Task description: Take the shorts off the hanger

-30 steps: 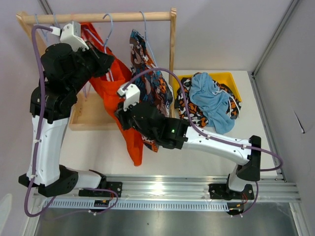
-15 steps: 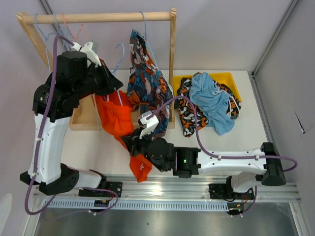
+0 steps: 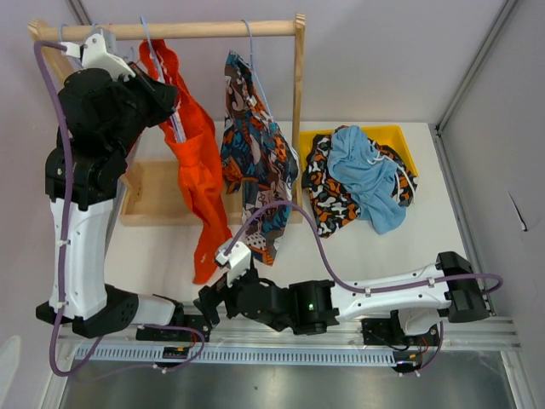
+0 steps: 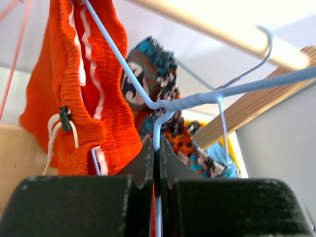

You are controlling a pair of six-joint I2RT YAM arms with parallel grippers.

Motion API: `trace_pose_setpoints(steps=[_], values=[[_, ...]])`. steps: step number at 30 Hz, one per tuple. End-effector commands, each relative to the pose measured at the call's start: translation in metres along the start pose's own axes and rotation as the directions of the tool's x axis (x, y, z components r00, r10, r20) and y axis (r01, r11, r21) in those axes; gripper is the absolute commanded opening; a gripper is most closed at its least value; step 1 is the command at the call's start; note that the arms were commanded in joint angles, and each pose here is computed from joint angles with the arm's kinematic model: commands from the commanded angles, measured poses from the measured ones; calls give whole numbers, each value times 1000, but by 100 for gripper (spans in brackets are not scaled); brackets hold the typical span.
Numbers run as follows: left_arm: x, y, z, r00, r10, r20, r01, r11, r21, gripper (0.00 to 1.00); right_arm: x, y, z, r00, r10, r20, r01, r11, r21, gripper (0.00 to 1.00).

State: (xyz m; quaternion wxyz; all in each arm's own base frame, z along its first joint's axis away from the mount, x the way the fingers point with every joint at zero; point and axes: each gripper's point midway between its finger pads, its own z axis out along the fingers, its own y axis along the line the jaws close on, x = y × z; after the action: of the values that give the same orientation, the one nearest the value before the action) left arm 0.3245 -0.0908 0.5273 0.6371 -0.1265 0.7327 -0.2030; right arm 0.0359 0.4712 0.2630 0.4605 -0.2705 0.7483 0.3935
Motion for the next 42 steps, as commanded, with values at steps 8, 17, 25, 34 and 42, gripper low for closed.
trace_pose_setpoints(steps=[8,17,25,34,42], values=[[-48,-16,-30,981,-41,191,24,996,86,0,-67,-35,6,986,-65,153,31,976,214,99],[-44,-15,-33,983,-39,182,22,996,91,0,-129,-55,26,958,-109,264,36,963,268,99],[-47,-19,-38,979,-65,194,43,992,118,0,-139,-60,88,968,-111,227,57,972,229,41],[-64,-20,-24,976,-4,218,-13,997,77,0,-41,-34,46,992,-77,97,55,975,218,0],[-77,-19,-20,969,5,247,-22,998,65,0,54,-31,-7,1000,-6,-1,6,965,261,0]])
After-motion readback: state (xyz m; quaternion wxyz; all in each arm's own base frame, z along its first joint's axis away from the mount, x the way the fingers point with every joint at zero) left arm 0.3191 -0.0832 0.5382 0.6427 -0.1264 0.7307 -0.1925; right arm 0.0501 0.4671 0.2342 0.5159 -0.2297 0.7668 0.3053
